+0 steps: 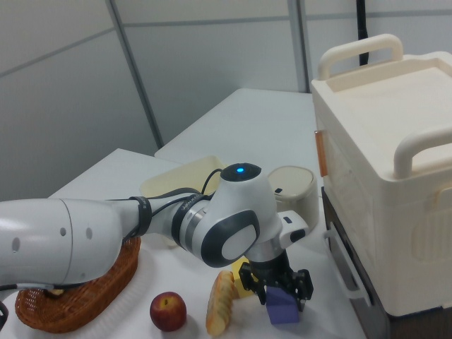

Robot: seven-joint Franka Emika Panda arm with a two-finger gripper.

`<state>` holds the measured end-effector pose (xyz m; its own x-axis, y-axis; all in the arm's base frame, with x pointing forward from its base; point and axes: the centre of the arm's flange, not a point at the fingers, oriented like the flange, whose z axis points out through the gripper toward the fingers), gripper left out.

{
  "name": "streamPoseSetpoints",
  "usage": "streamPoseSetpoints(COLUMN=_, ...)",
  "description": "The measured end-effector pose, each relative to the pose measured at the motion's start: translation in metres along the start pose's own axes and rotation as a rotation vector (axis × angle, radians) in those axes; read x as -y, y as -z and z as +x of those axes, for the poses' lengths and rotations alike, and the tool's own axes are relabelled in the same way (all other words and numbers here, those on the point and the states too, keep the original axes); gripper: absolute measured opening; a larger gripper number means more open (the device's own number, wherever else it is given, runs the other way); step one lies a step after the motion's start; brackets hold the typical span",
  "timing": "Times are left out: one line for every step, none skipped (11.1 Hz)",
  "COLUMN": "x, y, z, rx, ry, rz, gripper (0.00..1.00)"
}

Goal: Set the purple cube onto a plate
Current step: 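Lower the gripper onto the purple cube and close on it, then lift the purple cube and carry it over the pink plate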

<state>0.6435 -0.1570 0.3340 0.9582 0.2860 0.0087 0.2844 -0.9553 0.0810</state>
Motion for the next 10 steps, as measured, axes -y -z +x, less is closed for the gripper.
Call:
streamPoseSetpoints(x=-0.001, y=-0.003, z=0.003, rx=0.000, ry=0.001, rz=0.001, gripper=0.89)
streamPoseSetpoints(x=0.001, y=-0.008, z=0.006, rx=0.002, ry=0.005, rz=0.005, gripper=0.79)
streamPoseSetpoints(x=0.003, y=-0.012, z=0.009, rx=0.005, ry=0.002, rz=0.009, gripper=0.64)
streamPoseSetpoints(x=0.002, y=-0.009, z=0.010, rx=0.000, ry=-0.001, rz=0.006, gripper=0.59)
streamPoseSetpoints(x=0.001, y=-0.005, z=0.011, rx=-0.006, ry=-0.005, rz=0.003, gripper=0.59)
streamPoseSetpoints(x=-0.003, y=0.003, z=0.008, rx=-0.012, ry=-0.012, rz=-0.003, gripper=0.59)
streamPoseSetpoints(x=-0.010, y=0.013, z=0.001, rx=0.000, ry=-0.025, rz=-0.002, gripper=0.59)
streamPoseSetpoints(x=-0.021, y=0.029, z=-0.012, rx=0.024, ry=-0.035, rz=0.002, gripper=0.59)
streamPoseSetpoints(x=-0.030, y=0.048, z=-0.027, rx=0.042, ry=-0.037, rz=0.005, gripper=0.59)
streamPoseSetpoints(x=-0.037, y=0.065, z=-0.045, rx=0.050, ry=-0.041, rz=0.003, gripper=0.59)
